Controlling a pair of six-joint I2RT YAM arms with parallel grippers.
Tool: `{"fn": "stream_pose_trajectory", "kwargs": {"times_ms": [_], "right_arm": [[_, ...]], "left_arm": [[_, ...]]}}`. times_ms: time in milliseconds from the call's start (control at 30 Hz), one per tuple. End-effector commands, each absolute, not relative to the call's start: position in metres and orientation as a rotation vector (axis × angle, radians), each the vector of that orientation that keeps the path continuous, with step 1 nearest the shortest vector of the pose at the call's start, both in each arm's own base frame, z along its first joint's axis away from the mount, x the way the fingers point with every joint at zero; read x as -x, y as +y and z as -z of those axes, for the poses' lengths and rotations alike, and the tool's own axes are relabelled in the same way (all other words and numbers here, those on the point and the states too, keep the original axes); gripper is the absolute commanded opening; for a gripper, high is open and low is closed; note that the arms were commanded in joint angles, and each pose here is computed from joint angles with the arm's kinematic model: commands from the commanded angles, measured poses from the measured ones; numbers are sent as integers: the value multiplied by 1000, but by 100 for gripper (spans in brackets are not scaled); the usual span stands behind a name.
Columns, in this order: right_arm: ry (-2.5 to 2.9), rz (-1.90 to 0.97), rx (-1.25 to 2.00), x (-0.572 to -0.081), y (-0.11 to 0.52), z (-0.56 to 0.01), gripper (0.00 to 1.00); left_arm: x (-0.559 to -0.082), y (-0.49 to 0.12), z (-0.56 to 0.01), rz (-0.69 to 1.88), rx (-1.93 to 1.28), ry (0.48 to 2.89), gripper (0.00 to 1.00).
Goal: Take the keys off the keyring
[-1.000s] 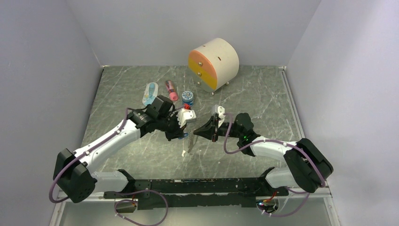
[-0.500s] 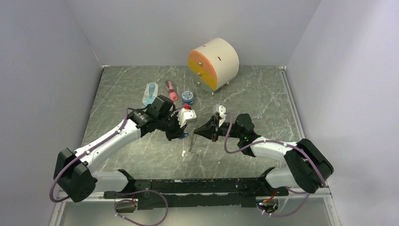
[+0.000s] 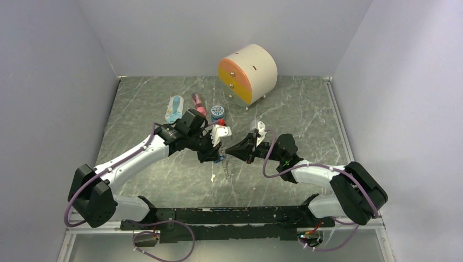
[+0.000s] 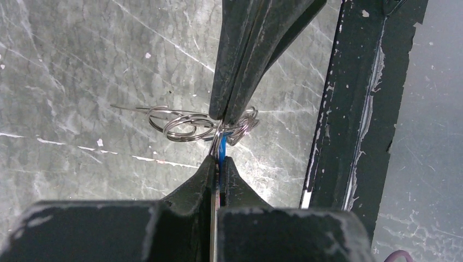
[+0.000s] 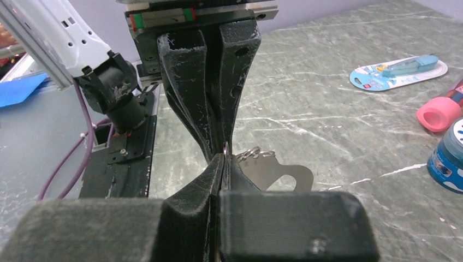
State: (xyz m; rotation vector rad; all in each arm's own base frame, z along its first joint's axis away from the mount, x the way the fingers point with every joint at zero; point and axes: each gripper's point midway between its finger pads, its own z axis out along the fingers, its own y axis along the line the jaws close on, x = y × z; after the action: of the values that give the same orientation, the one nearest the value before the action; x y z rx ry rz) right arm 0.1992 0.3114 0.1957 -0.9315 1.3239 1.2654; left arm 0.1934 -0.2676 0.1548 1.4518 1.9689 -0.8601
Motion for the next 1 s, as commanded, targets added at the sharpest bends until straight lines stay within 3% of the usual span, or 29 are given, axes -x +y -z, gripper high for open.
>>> {"fn": "stream_pose_trajectory", "kwargs": {"times_ms": [0, 967], "right_arm": [[1166, -1263, 894, -201, 310, -233, 0], [1216, -1285, 935, -201, 315, -216, 0]], "left_arm": [[-191, -278, -163, 916, -1448, 1952, 3], [-219, -252, -192, 628, -1284, 1859, 3]]}}
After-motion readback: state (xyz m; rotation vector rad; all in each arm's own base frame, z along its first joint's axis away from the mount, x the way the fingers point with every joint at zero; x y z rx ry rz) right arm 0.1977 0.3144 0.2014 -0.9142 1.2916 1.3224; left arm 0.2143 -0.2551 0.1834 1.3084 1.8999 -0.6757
